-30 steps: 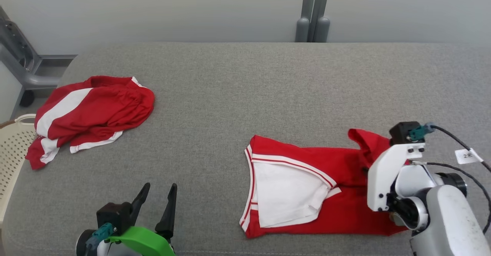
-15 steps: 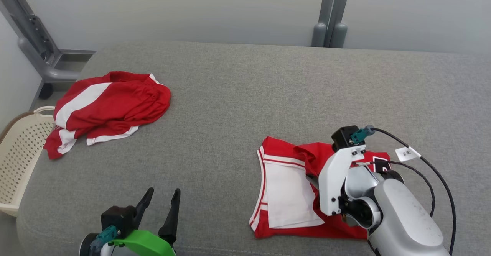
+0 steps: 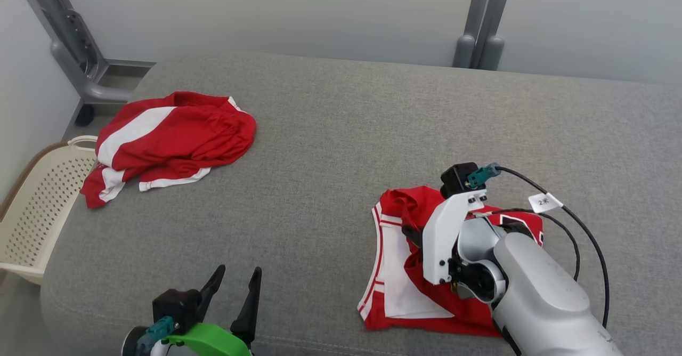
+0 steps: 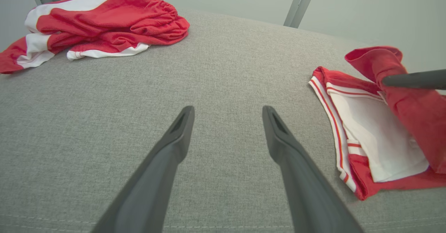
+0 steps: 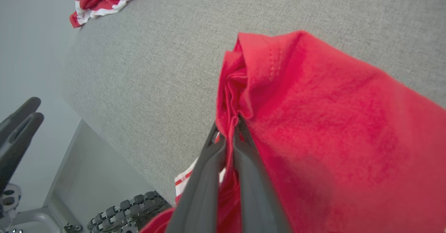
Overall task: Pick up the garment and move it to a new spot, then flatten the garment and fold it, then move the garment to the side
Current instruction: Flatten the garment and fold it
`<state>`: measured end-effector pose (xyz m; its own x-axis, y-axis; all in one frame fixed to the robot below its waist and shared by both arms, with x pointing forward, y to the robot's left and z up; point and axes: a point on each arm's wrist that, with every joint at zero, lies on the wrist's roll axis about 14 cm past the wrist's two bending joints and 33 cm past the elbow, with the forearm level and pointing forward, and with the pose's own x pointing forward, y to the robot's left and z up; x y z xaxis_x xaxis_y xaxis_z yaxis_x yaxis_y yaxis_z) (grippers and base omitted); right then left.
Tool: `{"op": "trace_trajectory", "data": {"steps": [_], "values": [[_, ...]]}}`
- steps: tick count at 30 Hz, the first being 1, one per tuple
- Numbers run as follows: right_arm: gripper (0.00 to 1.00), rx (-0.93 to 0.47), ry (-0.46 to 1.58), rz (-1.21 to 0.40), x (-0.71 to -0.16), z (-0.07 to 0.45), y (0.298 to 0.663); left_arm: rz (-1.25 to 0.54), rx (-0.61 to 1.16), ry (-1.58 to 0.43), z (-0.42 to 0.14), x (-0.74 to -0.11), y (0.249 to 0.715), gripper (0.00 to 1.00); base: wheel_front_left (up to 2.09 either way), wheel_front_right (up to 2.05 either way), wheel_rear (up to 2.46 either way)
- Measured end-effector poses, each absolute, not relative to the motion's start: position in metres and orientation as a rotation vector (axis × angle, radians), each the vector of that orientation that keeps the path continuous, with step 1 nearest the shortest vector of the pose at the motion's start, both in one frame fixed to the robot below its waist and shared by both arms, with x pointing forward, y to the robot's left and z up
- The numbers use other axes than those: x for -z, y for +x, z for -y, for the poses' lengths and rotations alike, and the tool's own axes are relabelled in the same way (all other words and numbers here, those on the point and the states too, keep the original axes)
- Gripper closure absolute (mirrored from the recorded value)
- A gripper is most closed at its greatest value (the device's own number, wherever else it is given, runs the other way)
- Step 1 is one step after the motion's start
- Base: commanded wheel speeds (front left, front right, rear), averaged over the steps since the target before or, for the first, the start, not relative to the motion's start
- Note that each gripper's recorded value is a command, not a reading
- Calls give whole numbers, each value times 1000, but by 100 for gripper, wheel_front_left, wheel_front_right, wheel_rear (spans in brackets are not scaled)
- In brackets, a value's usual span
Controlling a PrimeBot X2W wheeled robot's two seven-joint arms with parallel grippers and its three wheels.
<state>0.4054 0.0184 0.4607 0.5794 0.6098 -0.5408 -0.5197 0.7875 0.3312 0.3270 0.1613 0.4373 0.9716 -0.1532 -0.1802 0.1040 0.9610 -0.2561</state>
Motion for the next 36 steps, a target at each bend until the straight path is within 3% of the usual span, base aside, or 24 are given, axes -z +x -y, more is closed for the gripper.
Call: {"op": "trace_trajectory", "data": {"steps": [13,14,15,27,36], "values": [[100,-687,105,-777,-426,-32,398,-220,103,-261,-167,-431,320,0,0,0,0],[56,-691,99,-772,-426,-33,399,-222,101,-262,-168,-430,320,0,0,0,0],[0,-695,97,-771,-426,-35,400,-223,99,-263,-168,-429,320,0,0,0,0],[0,-670,264,-539,-487,-39,437,-210,104,-265,-167,-433,326,0,0,0,0],[0,-407,110,-400,-492,56,466,-177,117,-261,-163,-442,326,0,0,0,0]]}}
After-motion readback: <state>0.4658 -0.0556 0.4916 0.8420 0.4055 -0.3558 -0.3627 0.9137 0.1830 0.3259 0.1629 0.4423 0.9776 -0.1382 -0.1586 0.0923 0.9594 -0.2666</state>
